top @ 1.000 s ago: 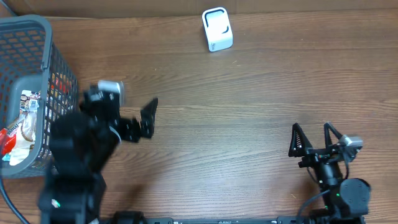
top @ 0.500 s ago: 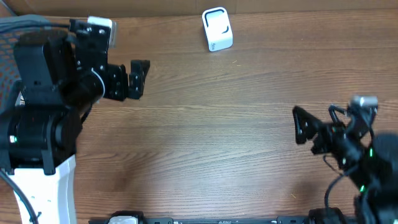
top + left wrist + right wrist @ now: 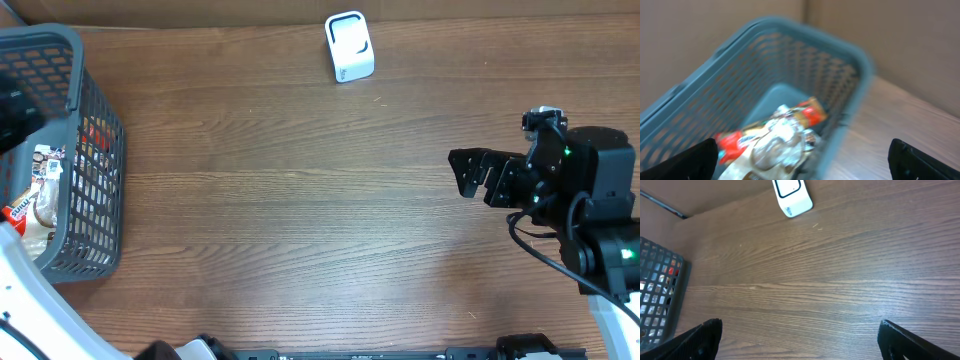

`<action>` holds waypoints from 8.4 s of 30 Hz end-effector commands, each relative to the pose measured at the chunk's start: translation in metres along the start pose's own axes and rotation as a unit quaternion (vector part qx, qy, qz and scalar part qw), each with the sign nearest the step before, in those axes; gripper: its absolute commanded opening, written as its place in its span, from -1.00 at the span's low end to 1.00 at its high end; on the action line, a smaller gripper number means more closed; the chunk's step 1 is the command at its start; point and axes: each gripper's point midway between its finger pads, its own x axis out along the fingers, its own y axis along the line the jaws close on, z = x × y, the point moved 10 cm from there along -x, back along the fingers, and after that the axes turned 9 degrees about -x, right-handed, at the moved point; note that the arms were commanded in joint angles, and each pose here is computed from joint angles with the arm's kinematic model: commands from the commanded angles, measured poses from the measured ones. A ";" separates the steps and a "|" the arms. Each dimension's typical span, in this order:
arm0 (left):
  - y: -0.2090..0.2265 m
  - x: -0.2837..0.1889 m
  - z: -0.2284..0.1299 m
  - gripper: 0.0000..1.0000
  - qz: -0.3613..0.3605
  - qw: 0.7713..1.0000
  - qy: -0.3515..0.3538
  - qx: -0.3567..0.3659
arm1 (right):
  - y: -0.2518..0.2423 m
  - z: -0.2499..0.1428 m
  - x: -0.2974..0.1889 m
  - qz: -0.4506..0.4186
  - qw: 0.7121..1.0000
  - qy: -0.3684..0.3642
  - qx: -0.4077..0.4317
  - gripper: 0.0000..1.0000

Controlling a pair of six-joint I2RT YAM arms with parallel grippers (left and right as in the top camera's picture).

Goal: Scan the item barcode
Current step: 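Move the left gripper into the grey basket toward the snack bag, then grasp the crumpled snack bag with the left gripper and lift it out, then lower the snack bag onto the table center and release it, then reach the left gripper into the basket and grasp the spaghetti pack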

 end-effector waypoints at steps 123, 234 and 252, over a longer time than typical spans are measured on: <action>-0.019 0.062 0.049 -0.91 -0.361 0.928 0.087 -0.024 | -0.001 -0.007 -0.001 -0.010 0.998 0.043 -0.046 1.00; 0.041 0.242 -0.070 0.99 0.003 0.970 0.229 0.087 | -0.020 -0.013 0.052 -0.020 0.990 0.142 -0.013 1.00; 0.076 0.287 -0.118 0.94 0.024 0.915 0.295 0.274 | -0.020 -0.016 0.051 -0.021 0.988 0.154 -0.009 1.00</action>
